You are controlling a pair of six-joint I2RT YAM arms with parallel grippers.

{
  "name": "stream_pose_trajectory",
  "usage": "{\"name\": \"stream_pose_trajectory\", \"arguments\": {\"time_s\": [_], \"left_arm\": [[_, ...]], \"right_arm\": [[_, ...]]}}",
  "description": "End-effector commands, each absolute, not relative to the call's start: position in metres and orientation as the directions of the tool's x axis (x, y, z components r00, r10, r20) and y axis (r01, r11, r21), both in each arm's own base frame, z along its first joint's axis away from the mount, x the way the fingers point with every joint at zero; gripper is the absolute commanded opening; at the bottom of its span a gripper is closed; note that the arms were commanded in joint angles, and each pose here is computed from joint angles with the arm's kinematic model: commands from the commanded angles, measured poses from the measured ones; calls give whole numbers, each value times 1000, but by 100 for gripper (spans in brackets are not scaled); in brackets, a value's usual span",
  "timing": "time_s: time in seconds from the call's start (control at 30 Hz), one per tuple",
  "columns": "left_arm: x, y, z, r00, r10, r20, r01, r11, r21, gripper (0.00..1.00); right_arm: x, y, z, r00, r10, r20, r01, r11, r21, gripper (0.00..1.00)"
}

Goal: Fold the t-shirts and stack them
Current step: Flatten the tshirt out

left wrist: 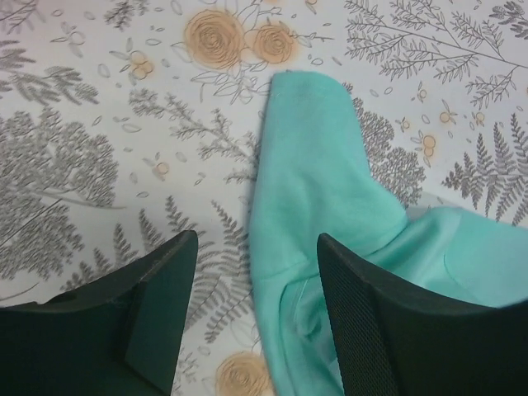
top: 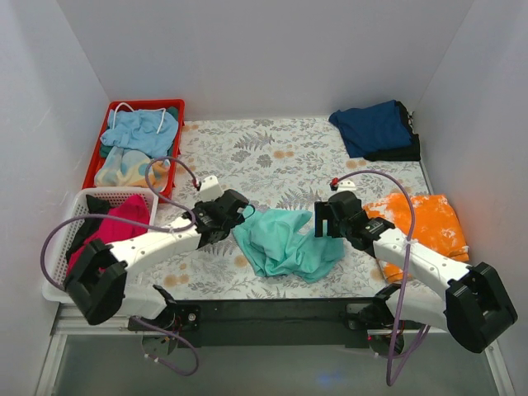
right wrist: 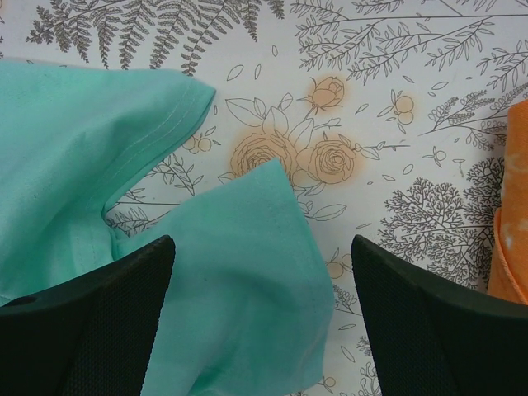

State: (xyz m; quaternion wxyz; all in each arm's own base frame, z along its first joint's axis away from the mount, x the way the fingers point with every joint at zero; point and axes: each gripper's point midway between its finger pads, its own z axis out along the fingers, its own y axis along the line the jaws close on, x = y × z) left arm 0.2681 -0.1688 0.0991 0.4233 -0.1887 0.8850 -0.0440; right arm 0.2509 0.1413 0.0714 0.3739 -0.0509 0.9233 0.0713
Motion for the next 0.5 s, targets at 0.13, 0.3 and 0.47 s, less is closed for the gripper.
{"name": "stream_pose_trajectory", "arguments": {"time_s": [0.13, 0.3, 0.47], "left_arm": [[324, -195, 51, -681, -398, -615, -295, 917, -267, 52], [339, -185, 27, -695, -407, -593, -322, 913, -250, 48], [343, -186, 15, -716, -390, -578, -310, 921, -237, 31]], "right_arm": [[263, 155, 89, -667, 0, -745, -132, 984, 118, 92], [259, 155, 87, -665, 3, -747, -136, 983, 125, 92], [259, 154, 85, -665, 2, -747, -133, 984, 122, 92]]}}
